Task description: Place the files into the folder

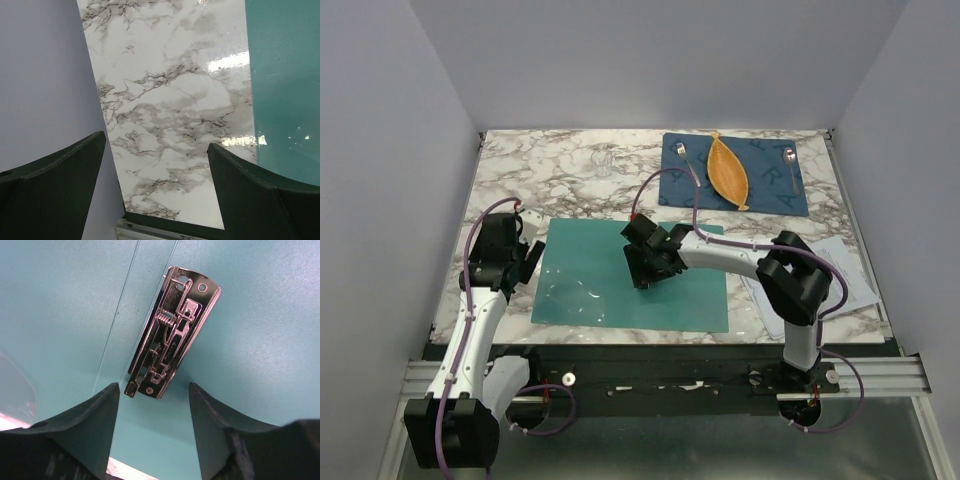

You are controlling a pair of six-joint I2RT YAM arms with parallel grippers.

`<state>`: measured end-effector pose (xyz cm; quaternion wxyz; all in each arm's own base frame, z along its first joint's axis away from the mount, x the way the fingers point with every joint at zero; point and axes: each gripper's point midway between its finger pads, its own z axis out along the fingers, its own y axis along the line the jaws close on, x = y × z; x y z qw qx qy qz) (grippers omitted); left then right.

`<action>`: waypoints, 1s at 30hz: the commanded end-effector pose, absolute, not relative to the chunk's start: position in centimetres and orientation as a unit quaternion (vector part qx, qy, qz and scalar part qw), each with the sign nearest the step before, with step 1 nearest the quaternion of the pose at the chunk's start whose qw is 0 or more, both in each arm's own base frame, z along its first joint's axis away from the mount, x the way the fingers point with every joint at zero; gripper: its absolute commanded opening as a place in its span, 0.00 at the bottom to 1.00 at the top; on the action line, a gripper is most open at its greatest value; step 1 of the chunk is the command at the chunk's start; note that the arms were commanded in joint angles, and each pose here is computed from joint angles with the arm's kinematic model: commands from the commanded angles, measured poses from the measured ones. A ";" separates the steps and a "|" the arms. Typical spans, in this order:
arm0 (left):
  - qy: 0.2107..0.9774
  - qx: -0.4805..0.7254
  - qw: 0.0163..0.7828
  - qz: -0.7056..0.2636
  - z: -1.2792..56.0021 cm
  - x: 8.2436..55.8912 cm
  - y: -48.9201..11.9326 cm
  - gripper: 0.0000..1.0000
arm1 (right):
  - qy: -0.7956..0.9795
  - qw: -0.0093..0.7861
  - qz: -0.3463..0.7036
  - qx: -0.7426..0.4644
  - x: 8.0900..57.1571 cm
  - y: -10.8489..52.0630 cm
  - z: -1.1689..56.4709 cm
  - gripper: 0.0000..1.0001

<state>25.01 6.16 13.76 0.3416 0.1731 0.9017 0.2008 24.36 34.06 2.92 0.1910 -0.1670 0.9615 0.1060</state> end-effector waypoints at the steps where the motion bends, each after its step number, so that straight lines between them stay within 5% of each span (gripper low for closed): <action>1: 0.892 0.177 0.351 0.224 14.6 25.0 6.9 0.99 | 0.954 0.200 0.154 -0.164 23.6 34.5 8.1 0.69; 5: 0.887 0.173 0.354 0.240 15.2 24.9 7.3 0.99 | 0.949 0.220 0.189 -0.121 23.7 33.7 12.1 0.69; 11: 0.885 0.173 0.359 0.240 15.9 24.3 7.3 0.99 | 0.986 0.164 0.039 -0.005 26.1 21.7 8.4 0.90; 14: 0.886 0.172 0.357 0.240 15.9 24.0 7.3 0.99 | 0.985 0.169 -0.030 0.030 26.8 16.2 7.4 0.93; 30: 0.889 0.167 0.358 0.231 15.9 23.9 7.1 0.99 | 0.978 0.149 -0.127 0.072 29.1 8.2 5.3 0.82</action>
